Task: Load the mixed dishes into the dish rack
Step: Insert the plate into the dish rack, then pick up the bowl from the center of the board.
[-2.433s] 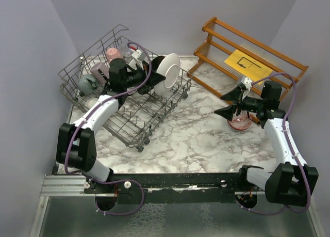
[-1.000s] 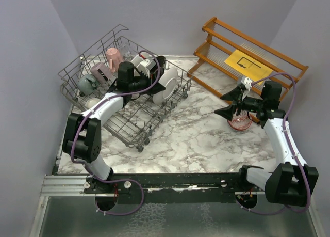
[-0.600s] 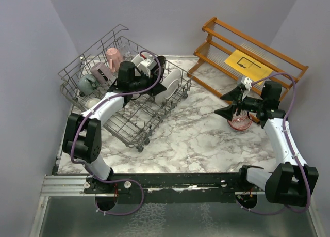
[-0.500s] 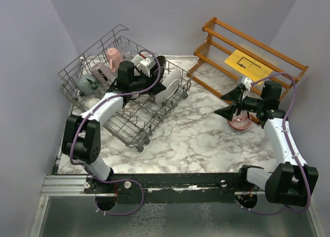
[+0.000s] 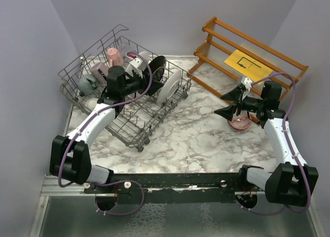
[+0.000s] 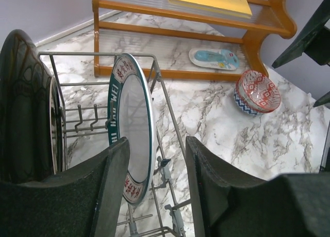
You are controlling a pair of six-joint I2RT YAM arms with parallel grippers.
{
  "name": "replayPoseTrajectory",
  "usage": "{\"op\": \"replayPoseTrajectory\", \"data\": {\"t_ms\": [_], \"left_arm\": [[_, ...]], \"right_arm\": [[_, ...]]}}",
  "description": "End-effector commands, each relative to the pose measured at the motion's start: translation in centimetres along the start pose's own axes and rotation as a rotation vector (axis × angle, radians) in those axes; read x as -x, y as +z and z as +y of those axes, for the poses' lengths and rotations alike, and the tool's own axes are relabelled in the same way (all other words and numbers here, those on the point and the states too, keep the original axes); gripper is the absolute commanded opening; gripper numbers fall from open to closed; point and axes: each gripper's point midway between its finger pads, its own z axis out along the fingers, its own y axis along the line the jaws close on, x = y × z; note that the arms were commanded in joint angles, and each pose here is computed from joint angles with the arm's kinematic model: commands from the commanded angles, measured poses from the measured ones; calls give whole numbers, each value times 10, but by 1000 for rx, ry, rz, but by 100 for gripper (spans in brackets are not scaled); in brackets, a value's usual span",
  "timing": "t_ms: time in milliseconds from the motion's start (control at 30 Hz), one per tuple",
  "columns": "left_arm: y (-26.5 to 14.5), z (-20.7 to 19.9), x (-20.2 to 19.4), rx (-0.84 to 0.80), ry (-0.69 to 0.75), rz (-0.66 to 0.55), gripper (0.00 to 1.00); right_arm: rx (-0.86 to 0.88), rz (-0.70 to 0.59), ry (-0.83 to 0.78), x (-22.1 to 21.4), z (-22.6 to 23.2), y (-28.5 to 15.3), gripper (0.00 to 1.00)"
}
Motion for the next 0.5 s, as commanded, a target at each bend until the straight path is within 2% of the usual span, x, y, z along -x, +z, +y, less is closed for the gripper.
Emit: {"op": "replayPoseTrajectory", "data": {"t_ms": [0, 167, 367, 467], "left_arm": [[-13, -10, 25, 23, 4, -113, 51], [-27, -21, 33, 29, -8, -194, 58], [-48, -28, 37, 57, -50, -290, 82], [-55, -33, 35, 57, -94, -312, 84]], "right_arm": [[-9, 3, -18, -1, -1, -1, 84], [-2, 0, -19, 0, 0, -1, 84], [5, -2, -19, 0, 1, 0, 84], [6, -3, -20, 0, 1, 0, 84]]}}
